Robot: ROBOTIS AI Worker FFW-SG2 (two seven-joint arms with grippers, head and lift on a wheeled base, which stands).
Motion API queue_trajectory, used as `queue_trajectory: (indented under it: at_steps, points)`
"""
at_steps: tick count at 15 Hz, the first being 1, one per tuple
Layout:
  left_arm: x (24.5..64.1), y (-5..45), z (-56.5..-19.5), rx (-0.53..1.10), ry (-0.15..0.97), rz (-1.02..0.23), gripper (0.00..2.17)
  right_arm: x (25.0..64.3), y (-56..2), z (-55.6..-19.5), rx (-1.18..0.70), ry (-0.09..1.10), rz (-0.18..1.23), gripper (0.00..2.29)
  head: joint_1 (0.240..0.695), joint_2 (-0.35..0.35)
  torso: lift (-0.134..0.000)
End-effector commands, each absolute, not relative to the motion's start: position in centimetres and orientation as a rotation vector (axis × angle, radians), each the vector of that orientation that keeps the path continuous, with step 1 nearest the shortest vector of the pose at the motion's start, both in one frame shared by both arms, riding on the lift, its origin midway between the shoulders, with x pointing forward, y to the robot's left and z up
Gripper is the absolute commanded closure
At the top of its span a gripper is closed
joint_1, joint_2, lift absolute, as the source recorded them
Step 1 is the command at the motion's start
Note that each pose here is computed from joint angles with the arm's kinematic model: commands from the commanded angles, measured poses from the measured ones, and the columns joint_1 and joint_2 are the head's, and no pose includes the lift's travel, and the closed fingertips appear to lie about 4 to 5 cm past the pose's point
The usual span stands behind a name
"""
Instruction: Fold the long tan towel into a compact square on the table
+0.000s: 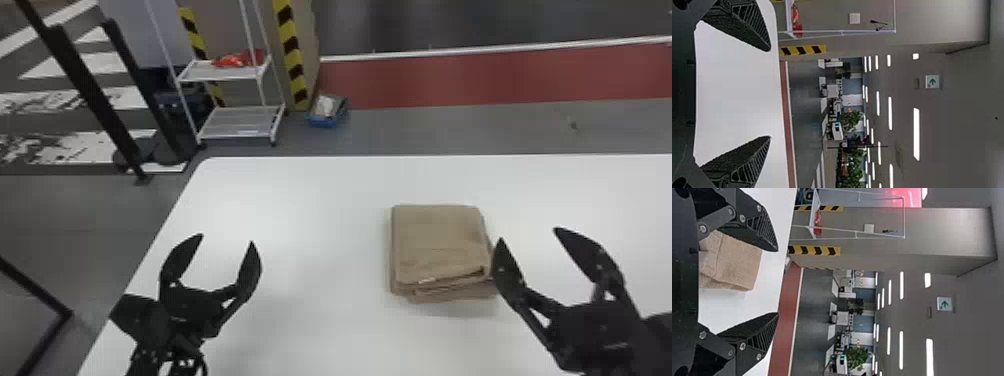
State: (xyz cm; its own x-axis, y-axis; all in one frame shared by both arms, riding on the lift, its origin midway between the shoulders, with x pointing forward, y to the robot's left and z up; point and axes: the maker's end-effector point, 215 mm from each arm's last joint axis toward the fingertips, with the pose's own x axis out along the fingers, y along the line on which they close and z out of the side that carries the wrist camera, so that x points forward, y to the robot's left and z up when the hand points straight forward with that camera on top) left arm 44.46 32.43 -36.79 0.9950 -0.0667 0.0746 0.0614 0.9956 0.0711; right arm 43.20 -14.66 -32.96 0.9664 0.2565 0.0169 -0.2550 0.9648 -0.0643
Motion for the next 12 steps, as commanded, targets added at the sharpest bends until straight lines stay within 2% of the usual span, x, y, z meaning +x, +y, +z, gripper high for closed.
queue_trajectory:
  at_steps: [1, 5, 12]
  points:
    - [42.9, 32.3, -36.0, 0.088, -0.103, -0.061, 0.08, 42.3, -13.8, -33.5, -0.076, -0.045, 0.275, 0.20, 0.695, 0.223, -0.112]
    - [41.8, 32.6, -35.8, 0.100, -0.105, -0.052, 0.08, 41.8, -14.5, -34.7, -0.072, -0.019, 0.245, 0.20, 0.695, 0.242, -0.112]
    - [41.1, 32.6, -35.9, 0.115, -0.095, -0.042, 0.08, 42.0, -15.3, -35.5, -0.057, 0.008, 0.197, 0.20, 0.695, 0.237, -0.112]
